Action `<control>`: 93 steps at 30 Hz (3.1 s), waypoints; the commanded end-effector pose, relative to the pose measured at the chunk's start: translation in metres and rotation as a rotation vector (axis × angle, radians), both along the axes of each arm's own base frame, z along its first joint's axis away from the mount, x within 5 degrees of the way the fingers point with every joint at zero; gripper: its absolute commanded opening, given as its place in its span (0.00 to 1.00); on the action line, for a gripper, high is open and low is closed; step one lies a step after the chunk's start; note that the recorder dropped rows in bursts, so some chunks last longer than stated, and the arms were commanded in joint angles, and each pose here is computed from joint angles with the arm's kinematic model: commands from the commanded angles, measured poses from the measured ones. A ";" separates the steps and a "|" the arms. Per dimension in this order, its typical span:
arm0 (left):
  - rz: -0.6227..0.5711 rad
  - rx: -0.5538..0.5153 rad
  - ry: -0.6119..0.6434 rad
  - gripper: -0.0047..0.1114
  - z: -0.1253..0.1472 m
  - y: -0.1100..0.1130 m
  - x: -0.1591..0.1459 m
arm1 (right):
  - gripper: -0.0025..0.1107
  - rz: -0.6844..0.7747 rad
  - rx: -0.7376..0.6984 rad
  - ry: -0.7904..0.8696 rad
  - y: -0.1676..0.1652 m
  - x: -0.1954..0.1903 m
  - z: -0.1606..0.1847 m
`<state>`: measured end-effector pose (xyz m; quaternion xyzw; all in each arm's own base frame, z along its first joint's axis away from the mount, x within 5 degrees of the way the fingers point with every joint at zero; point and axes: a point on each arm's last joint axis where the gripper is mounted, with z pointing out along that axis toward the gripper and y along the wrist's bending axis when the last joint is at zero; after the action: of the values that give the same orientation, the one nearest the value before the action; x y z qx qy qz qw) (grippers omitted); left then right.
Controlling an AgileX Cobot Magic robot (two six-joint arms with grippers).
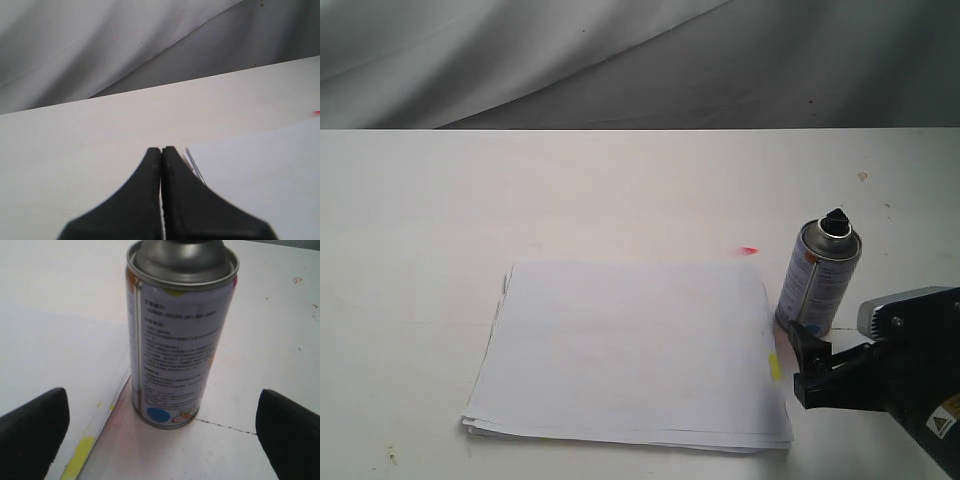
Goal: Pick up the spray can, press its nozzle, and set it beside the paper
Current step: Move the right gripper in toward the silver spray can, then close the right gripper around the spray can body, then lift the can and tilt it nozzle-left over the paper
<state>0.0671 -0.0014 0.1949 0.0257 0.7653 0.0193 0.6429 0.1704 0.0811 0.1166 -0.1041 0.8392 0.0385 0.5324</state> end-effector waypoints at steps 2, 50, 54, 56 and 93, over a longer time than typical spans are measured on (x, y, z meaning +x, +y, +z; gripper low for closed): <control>-0.005 -0.004 0.001 0.04 -0.001 0.000 0.000 | 0.84 -0.009 0.002 -0.030 0.000 0.002 0.002; -0.005 -0.004 0.001 0.04 -0.001 0.000 0.000 | 0.02 -0.068 -0.028 -0.061 0.013 0.069 -0.022; -0.005 -0.004 0.001 0.04 -0.001 0.000 0.000 | 0.02 -0.056 -0.010 -0.077 0.014 0.068 -0.002; -0.005 -0.004 0.001 0.04 -0.001 0.000 0.000 | 0.02 -0.045 -0.015 -0.052 0.013 0.065 0.008; -0.005 -0.004 0.001 0.04 -0.001 0.000 0.000 | 0.02 0.113 -0.465 -0.067 0.061 0.054 0.182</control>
<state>0.0671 -0.0014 0.1949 0.0257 0.7653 0.0193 0.6429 0.2271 0.1297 0.2870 -0.2508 0.8341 -0.1069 0.4795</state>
